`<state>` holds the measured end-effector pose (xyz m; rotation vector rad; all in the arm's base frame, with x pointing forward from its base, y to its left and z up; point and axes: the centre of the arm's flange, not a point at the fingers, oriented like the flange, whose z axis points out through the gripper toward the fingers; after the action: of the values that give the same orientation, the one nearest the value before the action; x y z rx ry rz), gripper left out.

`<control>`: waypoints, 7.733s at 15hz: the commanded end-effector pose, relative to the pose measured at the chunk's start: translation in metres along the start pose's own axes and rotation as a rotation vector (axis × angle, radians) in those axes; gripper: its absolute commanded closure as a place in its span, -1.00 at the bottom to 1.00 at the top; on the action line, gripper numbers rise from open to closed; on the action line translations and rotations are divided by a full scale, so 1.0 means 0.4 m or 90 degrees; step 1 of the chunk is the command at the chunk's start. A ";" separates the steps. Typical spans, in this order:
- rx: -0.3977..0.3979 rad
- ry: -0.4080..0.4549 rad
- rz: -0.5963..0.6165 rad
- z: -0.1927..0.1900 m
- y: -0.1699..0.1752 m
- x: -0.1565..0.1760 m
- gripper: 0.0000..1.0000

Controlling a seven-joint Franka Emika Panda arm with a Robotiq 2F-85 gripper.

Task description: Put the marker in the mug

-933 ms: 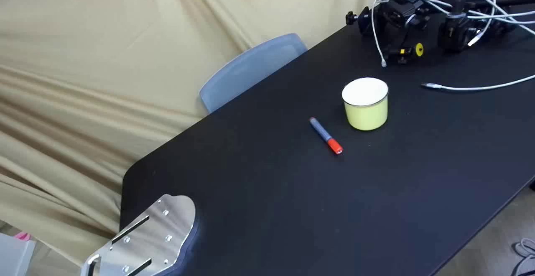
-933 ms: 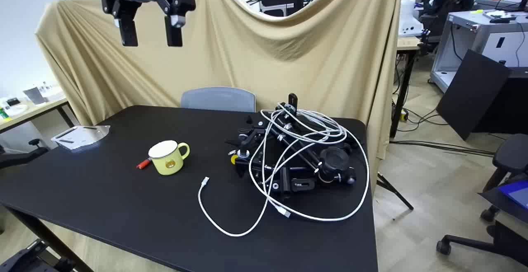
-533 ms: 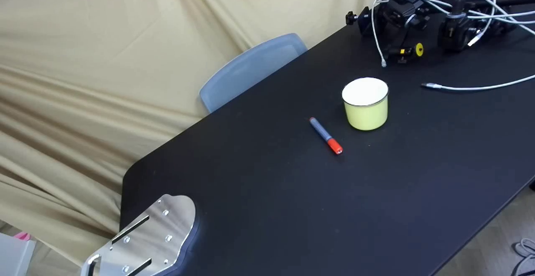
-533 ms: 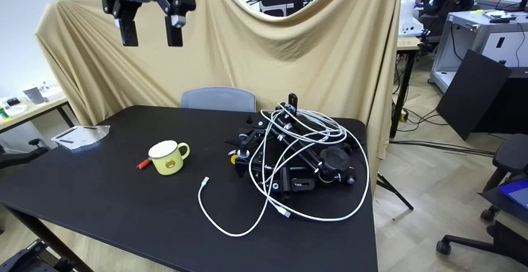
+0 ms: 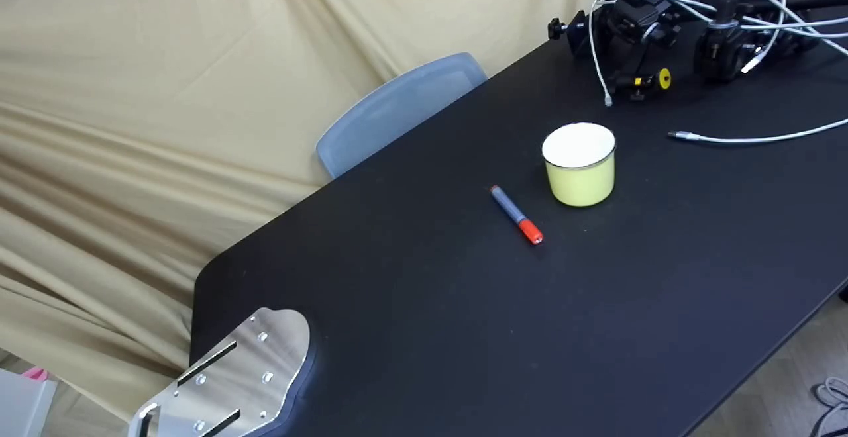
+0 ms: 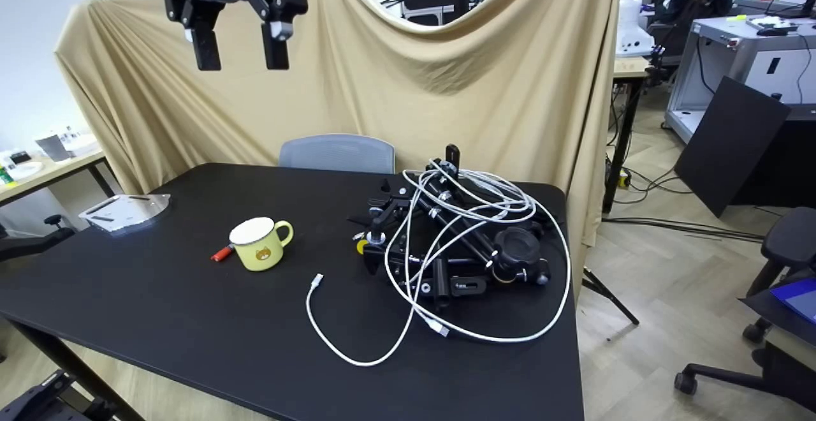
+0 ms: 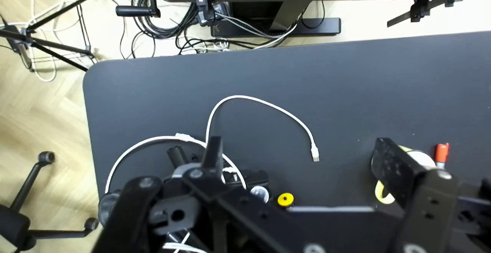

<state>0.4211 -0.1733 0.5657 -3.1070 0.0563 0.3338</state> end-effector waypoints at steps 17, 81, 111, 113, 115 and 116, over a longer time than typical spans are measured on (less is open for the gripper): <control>0.048 0.160 0.133 0.480 -0.575 0.276 -1.00; 0.010 0.211 -0.004 0.978 -1.091 0.352 -1.00; -0.055 0.115 -0.067 0.810 -1.090 0.313 0.89; -0.087 0.096 -0.101 0.754 -1.067 0.301 0.89; -0.121 0.081 -0.130 0.701 -1.032 0.297 0.89; -0.133 0.072 -0.144 0.675 -1.012 0.297 0.89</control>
<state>0.4900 0.2521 0.2457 -3.2546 -0.2388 0.1204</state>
